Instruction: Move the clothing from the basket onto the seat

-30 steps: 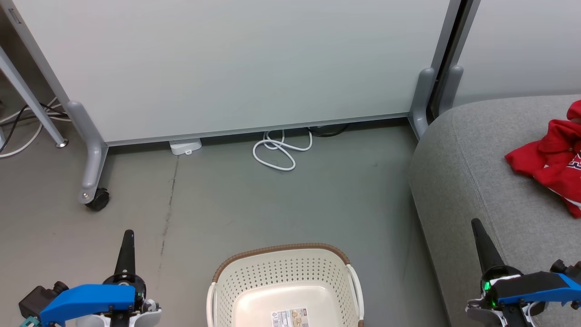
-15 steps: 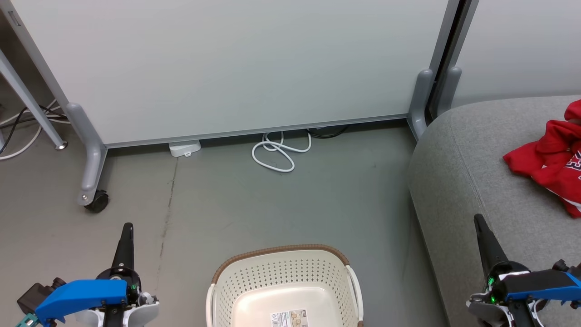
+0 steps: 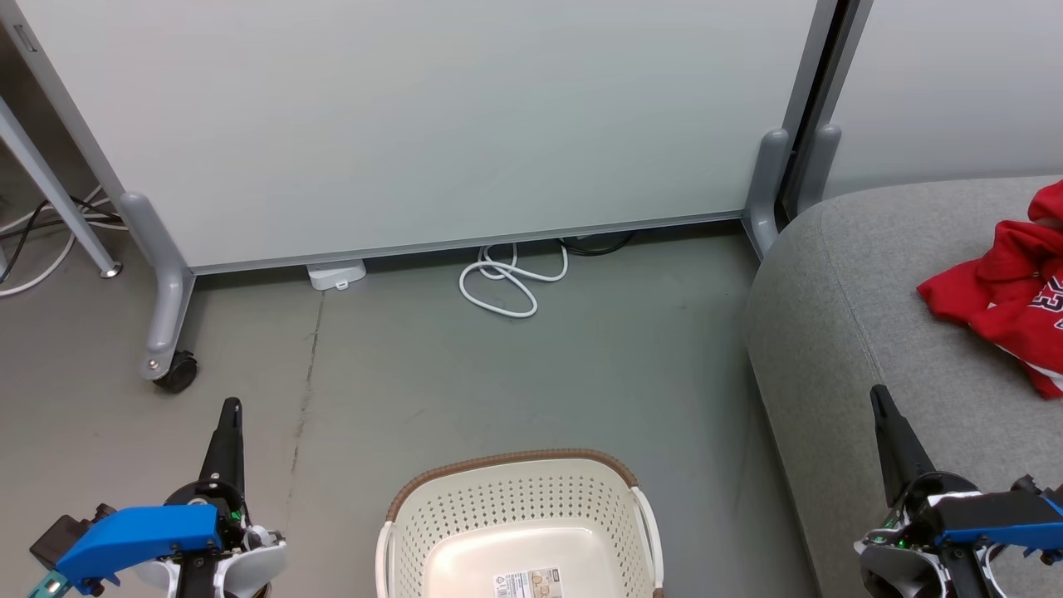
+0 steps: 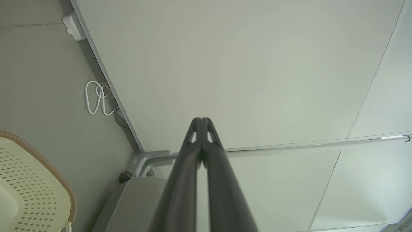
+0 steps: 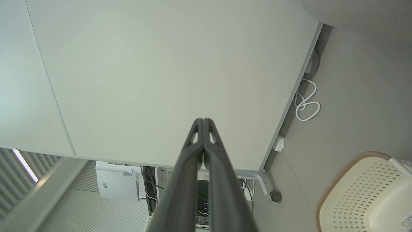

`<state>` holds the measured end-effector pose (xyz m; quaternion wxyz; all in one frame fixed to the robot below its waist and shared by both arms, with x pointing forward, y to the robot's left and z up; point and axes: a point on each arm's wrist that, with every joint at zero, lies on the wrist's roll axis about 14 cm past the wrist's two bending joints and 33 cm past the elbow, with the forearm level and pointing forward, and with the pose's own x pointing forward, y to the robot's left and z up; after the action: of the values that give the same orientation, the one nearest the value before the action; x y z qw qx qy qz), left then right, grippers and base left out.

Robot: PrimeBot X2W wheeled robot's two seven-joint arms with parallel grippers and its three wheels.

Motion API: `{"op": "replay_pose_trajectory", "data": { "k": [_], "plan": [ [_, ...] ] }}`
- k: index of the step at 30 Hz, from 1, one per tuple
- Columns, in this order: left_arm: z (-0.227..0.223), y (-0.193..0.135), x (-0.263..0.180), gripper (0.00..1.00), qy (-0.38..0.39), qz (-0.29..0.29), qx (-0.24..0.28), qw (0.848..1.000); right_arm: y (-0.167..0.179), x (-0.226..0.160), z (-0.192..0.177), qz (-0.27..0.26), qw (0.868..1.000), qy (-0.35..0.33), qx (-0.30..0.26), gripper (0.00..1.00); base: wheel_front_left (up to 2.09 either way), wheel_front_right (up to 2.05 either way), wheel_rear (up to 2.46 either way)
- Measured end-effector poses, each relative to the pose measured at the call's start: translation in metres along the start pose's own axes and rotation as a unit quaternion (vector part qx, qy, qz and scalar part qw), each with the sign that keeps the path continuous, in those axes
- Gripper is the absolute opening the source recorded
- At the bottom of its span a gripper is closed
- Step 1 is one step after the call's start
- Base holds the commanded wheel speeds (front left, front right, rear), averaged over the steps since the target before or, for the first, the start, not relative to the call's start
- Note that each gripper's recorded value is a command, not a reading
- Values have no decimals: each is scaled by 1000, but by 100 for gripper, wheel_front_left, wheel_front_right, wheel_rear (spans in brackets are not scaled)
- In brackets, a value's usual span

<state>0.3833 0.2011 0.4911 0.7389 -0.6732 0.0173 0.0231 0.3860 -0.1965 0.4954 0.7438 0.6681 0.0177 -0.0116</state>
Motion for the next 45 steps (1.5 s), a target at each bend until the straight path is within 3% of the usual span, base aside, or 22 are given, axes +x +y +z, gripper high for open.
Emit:
{"op": "replay_pose_trajectory", "data": {
  "k": [16,45],
  "plan": [
    [0,-12,3,0,5,-20,-48,999,7,1,4,14,998,-4,55,0,0,0,0],
    [0,-13,4,0,5,-21,-48,999,8,1,4,15,998,-4,56,0,0,0,0]
  ]
}}
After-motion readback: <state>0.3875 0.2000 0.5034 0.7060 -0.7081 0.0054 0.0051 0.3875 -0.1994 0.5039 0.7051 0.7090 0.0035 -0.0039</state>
